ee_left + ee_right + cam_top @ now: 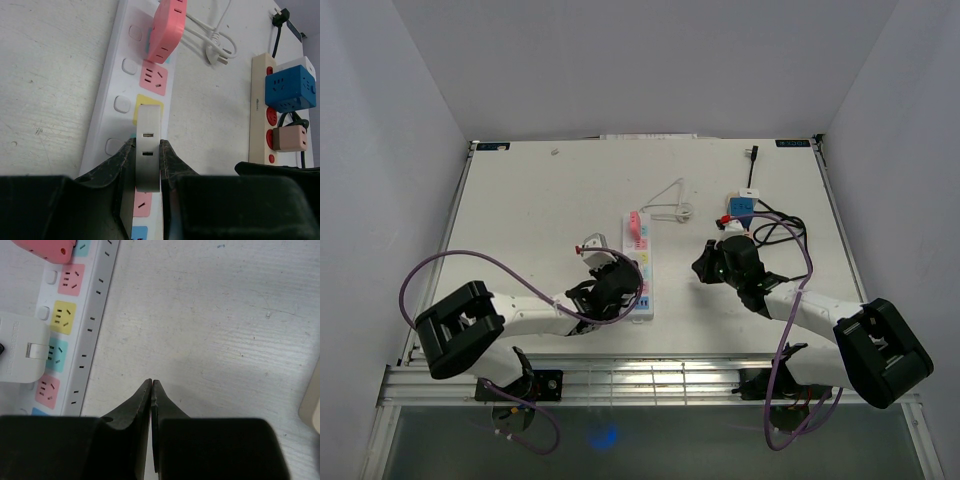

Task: Insert the plug
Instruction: Insert the plug into the socket.

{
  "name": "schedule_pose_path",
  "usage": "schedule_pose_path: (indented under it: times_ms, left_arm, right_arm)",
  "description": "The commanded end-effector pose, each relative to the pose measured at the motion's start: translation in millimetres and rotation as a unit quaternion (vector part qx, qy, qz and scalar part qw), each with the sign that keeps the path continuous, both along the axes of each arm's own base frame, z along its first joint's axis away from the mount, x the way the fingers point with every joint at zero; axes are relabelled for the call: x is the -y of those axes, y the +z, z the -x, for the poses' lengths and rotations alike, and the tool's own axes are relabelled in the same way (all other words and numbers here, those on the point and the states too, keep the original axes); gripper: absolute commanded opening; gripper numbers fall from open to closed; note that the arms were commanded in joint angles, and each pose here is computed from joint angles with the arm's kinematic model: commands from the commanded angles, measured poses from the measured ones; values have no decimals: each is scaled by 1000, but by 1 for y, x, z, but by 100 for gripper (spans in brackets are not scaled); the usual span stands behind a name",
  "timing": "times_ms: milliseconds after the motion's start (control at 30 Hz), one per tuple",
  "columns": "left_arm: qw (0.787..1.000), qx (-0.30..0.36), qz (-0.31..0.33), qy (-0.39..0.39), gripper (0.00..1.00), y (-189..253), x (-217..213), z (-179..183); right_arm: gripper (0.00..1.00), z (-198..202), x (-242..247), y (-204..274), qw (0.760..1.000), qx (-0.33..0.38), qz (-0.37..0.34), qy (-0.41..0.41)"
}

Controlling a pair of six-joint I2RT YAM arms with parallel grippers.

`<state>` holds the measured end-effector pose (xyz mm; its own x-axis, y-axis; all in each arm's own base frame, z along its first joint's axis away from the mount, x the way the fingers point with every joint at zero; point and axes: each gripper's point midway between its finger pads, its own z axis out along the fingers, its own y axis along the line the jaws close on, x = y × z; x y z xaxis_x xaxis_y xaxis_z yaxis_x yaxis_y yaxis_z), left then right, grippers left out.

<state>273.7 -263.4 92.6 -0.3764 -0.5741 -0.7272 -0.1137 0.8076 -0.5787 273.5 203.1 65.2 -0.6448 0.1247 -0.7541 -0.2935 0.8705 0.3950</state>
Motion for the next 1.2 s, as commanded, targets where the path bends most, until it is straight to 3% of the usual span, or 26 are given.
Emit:
schedule_pose_path:
  times_ms: [0, 200, 767, 1167]
  left_arm:
    - [999, -35, -40, -2, 0, -31, -20, 12]
    - [999, -32, -25, -5, 0, -39, -25, 15]
    - [1000, -12, -26, -11, 0, -48, -37, 16]
    - [999, -15, -35, 3, 0, -65, -49, 12]
  right_arm:
    - [8, -6, -5, 15, 999, 31, -17, 9]
    - [8, -5, -8, 18, 999, 36, -24, 20]
    - [8, 11, -78, 66, 969, 86, -129, 191]
    - [8, 17, -140, 59, 958, 68, -112, 253]
